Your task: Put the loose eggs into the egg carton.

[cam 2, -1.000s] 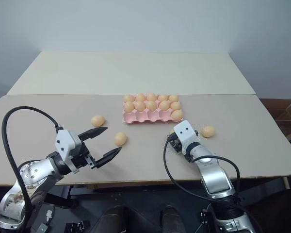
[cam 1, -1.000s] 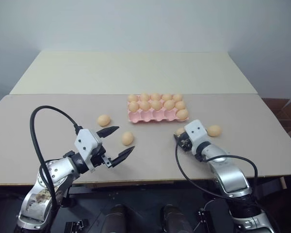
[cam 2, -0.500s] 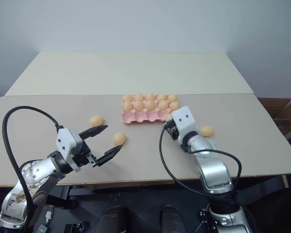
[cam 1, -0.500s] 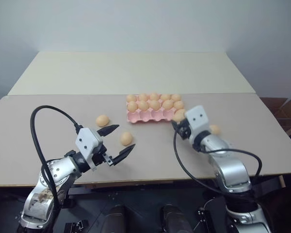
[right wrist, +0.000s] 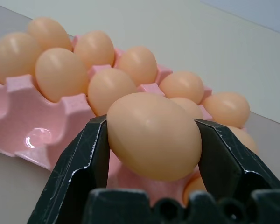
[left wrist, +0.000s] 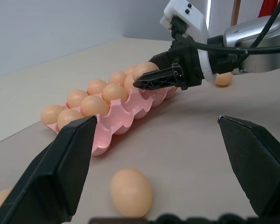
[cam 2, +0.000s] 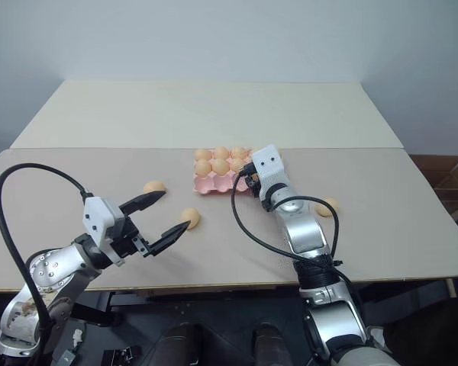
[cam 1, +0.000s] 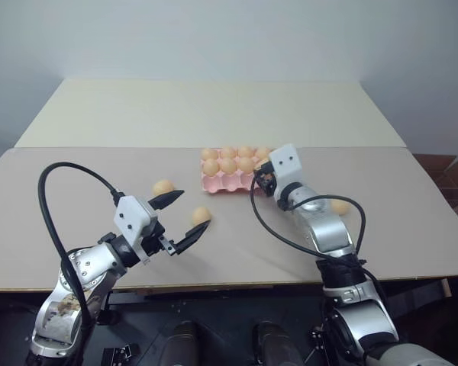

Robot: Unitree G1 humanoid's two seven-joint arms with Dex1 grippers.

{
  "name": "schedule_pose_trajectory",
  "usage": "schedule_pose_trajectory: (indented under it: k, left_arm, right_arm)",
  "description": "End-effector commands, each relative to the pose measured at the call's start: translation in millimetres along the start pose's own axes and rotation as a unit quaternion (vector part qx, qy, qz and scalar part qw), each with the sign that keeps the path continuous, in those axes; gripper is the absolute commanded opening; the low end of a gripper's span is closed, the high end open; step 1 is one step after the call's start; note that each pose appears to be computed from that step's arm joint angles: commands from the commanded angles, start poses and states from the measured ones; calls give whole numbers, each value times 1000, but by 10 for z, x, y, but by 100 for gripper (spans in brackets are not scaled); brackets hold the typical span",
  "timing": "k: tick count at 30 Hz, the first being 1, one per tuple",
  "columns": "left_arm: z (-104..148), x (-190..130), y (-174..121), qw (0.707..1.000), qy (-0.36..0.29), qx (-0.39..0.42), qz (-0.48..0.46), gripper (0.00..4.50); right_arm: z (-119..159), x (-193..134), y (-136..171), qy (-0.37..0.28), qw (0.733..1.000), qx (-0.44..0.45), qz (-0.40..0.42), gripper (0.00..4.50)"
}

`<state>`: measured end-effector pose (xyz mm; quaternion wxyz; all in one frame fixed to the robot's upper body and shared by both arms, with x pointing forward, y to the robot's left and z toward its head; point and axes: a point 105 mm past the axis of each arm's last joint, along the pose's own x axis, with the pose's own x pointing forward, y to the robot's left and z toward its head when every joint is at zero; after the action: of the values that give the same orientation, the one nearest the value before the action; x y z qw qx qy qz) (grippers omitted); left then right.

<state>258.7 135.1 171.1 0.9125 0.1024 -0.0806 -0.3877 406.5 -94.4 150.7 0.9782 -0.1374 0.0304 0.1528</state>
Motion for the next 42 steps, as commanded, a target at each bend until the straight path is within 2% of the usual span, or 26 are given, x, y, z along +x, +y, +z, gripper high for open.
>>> schedule_pose_trajectory:
  k: [1,7,9,11,13,19,24,28,33,42]
  left_arm:
    - [105,-14,-7,1000,-13,12,6,450]
    - [79,-30,-12,1000,-10,9,14,450]
    - [59,-21,-25,1000,-9,8,13,450]
    - [53,-12,-32,1000,-9,7,14,450]
    - [53,-5,-37,1000,-10,6,14,450]
    - [64,0,-62,1000,-14,5,14,450]
    - [111,33,-85,1000,-24,7,10,450]
    - [137,58,-106,1000,-30,9,2,450]
    - [85,103,-131,999,-27,9,-27,450]
    - [42,275,-187,996,-29,33,-80,450]
  right_arm:
    - [202,0,-54,-37,999,-9,-11,258]
    - [192,-7,-2,-32,999,11,7,258]
    - [190,0,17,-30,999,18,10,329]
    - [174,10,31,-28,999,14,11,373]
    - [165,15,26,-27,1000,3,8,444]
    - [350,-138,-15,-71,997,5,6,447]
    - [487,-518,48,-122,991,39,28,447]
    - [384,-854,77,-135,988,68,21,447]
    - [144,-1171,80,-117,989,85,-26,447]
    - [-143,-1370,-126,-67,985,62,-148,447]
